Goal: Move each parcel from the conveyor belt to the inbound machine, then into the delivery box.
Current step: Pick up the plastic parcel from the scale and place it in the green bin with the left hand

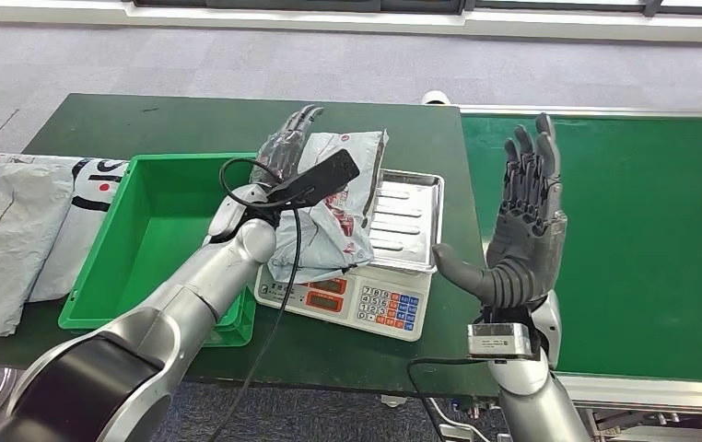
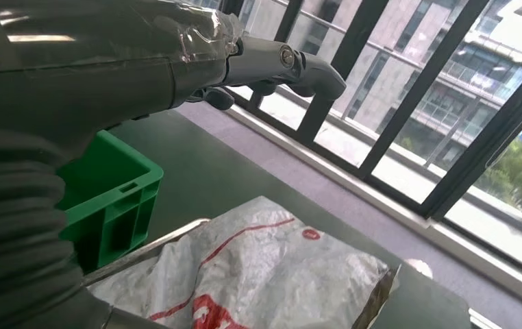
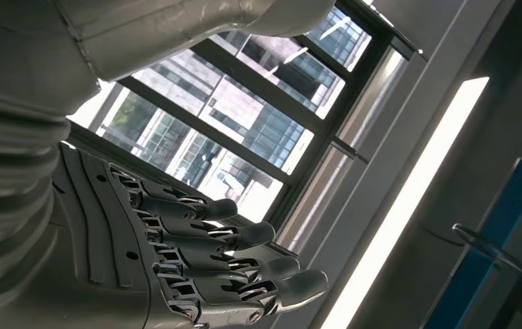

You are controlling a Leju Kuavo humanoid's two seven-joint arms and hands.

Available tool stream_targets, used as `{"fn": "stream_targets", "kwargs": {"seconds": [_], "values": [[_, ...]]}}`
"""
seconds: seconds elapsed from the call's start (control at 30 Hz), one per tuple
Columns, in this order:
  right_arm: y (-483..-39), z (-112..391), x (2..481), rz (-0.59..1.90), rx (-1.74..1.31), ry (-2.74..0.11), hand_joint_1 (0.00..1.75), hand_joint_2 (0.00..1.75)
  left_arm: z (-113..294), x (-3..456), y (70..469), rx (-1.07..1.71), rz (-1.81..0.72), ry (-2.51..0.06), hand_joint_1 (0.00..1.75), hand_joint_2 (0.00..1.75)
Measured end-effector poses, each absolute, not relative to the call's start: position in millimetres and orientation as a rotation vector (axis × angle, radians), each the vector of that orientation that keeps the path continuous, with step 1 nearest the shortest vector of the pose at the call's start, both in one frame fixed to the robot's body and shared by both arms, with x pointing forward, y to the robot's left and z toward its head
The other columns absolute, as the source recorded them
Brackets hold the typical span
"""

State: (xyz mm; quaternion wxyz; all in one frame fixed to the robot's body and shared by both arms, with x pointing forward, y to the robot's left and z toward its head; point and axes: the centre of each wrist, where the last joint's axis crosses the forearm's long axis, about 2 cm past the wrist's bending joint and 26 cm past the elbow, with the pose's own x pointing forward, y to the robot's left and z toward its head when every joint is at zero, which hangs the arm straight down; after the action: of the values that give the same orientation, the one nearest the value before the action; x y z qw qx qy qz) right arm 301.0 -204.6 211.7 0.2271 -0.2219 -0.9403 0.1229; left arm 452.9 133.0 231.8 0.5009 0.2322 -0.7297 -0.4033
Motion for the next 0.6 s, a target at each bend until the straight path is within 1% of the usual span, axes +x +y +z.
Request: {"fn": "stream_targets", "kwargs": {"seconds": [0.1, 0.23, 0.37, 0.47, 0.6], "values": [[-205, 217, 299, 0.340, -0.604, -2.625, 0.00, 1.75, 231, 455, 133, 0.553, -1.073, -1.662, 0.00, 1.75], [-199, 230, 292, 0.338, -0.602, -2.697, 0.00, 1.75, 222, 453, 131, 0.542, -1.266, -1.425, 0.00, 1.75], [-190, 245, 282, 0.350, -0.596, -2.738, 0.00, 1.75, 211, 449, 130, 0.584, -1.390, -1.214, 0.00, 1.75], [-187, 251, 278, 0.349, -0.584, -2.757, 0.00, 1.75, 206, 447, 131, 0.602, -1.430, -1.148, 0.00, 1.75], [-185, 255, 276, 0.344, -0.574, -2.775, 0.00, 1.75, 204, 447, 132, 0.608, -1.450, -1.127, 0.00, 1.75]]}}
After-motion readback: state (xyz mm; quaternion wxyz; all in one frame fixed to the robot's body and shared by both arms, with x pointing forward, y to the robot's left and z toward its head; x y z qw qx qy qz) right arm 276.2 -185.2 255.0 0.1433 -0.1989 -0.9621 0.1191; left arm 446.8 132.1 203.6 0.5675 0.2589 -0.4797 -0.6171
